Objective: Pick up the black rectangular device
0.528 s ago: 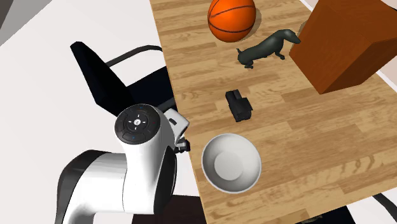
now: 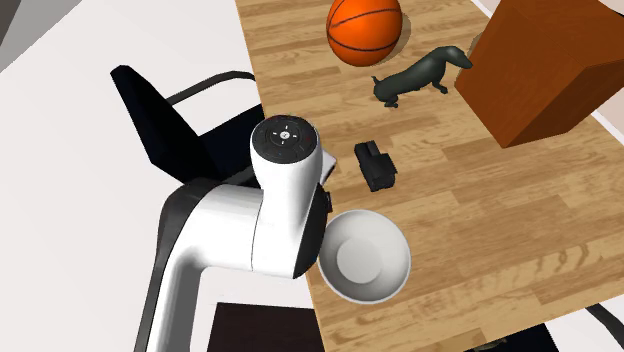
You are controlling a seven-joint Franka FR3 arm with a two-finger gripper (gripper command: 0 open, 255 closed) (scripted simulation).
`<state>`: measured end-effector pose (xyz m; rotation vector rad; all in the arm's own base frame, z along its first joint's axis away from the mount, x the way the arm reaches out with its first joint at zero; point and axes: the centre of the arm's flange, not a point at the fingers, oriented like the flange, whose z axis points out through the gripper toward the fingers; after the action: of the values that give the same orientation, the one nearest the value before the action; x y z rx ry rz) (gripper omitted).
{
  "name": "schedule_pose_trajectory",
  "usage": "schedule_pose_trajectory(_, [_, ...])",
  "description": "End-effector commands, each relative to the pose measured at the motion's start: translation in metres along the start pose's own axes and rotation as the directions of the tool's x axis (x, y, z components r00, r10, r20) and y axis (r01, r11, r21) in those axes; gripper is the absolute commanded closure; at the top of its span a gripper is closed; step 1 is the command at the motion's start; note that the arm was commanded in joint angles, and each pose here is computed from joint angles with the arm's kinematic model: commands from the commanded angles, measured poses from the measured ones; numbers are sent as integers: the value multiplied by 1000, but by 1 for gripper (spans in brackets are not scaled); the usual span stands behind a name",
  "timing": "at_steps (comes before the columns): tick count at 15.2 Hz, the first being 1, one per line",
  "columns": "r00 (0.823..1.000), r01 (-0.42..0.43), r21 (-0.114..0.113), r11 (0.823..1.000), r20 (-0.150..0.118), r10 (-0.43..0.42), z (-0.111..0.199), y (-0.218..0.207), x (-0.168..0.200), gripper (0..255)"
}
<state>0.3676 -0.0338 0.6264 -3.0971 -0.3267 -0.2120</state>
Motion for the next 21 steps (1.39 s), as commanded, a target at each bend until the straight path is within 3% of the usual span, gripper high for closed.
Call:
schedule_pose_trajectory(1, [1000,12,0,1000,19,-12,3,20,17,0])
schedule_pose_trajectory(19, [979,105,7,994,172,-105,18,220,166,0])
schedule_pose_trajectory(21, [979,106,7,994,174,-106,23,222,167,0])
